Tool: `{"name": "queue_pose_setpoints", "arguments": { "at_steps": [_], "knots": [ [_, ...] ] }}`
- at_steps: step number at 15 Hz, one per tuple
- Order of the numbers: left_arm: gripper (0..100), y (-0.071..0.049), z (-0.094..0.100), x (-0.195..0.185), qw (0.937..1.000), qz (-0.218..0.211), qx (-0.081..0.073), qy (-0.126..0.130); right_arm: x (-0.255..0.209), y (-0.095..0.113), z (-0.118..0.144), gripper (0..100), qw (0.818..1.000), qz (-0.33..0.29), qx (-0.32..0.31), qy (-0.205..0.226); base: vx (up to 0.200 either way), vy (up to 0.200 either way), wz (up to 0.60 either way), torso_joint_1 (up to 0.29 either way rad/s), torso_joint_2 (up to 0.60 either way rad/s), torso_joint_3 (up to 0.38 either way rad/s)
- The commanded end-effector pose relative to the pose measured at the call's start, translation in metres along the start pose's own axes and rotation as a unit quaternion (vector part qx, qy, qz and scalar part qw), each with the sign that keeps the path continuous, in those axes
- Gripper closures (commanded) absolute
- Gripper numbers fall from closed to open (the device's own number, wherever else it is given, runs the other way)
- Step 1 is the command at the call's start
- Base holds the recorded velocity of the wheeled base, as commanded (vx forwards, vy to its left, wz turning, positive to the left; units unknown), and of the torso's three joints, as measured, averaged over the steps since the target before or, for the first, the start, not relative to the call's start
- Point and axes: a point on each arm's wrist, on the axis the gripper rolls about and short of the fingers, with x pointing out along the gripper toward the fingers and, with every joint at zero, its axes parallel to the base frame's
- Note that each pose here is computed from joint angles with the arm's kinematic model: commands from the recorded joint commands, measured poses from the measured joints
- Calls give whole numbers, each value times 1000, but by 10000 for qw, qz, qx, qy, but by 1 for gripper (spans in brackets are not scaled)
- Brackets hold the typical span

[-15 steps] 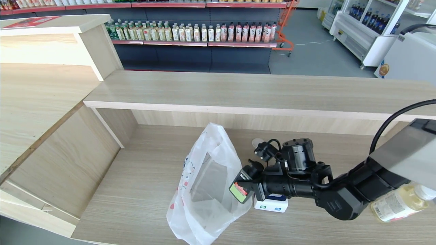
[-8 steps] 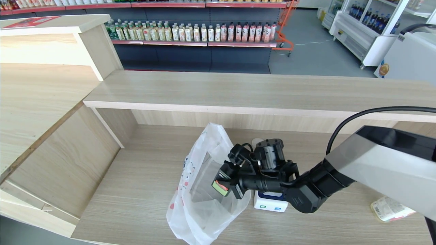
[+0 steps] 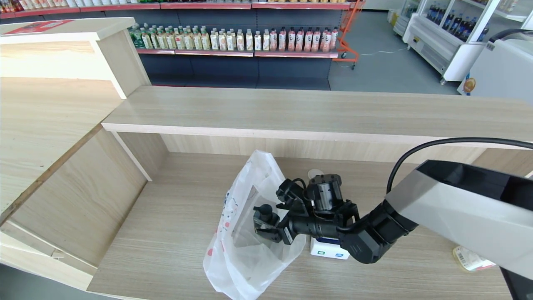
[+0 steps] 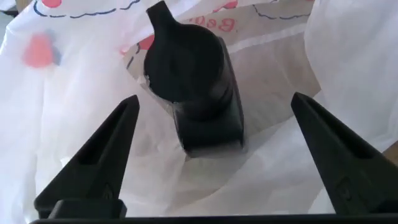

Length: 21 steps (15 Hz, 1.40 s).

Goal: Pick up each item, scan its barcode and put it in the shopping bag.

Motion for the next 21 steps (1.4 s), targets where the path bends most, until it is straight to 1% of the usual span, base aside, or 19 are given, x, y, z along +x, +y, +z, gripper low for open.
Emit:
{"name": "queue_pose_setpoints", "arguments": {
  "at_steps": [1,2,3,5,7,9,10,11,12,13,14,15,16,17,18,19,21],
  "knots": [
    [0,0,0,0,10000,12,-1,0,-7,1,11,0,9990,-13,431,-141,0,0,0,0,0,0],
    [0,0,0,0,10000,12,-1,0,-9,1,15,0,9977,-15,648,-178,0,0,0,0,0,0],
    [0,0,0,0,10000,12,-1,0,-16,1,25,0,9915,-18,1266,-294,0,0,0,0,0,0],
    [0,0,0,0,10000,4,-2,0,-32,-9,26,0,9804,-155,1940,-294,0,0,0,0,0,0],
    [0,0,0,0,10000,4,-1,0,-48,-20,26,0,9670,-338,2504,-323,0,0,0,0,0,0],
    [0,0,0,0,10000,-4,-2,0,-68,-26,30,0,9533,-480,2951,-430,0,0,0,0,0,0],
    [0,0,0,0,10000,4,-2,0,-75,-28,31,0,9491,-523,3072,-461,0,0,0,0,0,0],
    [0,0,0,0,10000,4,-2,0,-102,-25,42,0,9314,-545,3539,-658,0,0,0,0,0,0],
    [0,0,0,0,10000,4,-1,0,-128,-15,50,0,9182,-505,3860,-726,0,0,0,0,0,0],
    [0,0,0,0,10000,12,-1,0,-143,-7,52,0,9141,-524,3965,-670,0,0,0,0,0,0],
    [0,0,0,0,10000,4,-1,0,-176,8,52,0,9133,-578,3990,-575,0,0,0,0,0,0],
    [0,0,0,0,10000,-4,-2,0,-202,14,49,0,9188,-727,3853,-459,0,0,0,0,0,0],
    [0,0,0,0,10000,4,-2,0,-222,14,44,0,9285,-1037,3555,-288,0,0,0,0,0,0],
    [0,0,0,0,10000,-4,-2,0,-242,12,43,0,9337,-1452,3267,-205,0,0,0,0,0,0],
    [0,0,0,0,10000,4,-2,0,-257,11,45,0,9323,-1853,3101,-178,0,0,0,0,0,0],
    [0,0,0,0,10000,4,-2,0,-271,14,45,0,9285,-2080,3071,-168,0,0,0,0,0,0],
    [0,0,0,0,10000,-4,-2,0,-289,23,45,0,9264,-2168,3076,-145,0,0,0,0,0,0]
  ]
}}
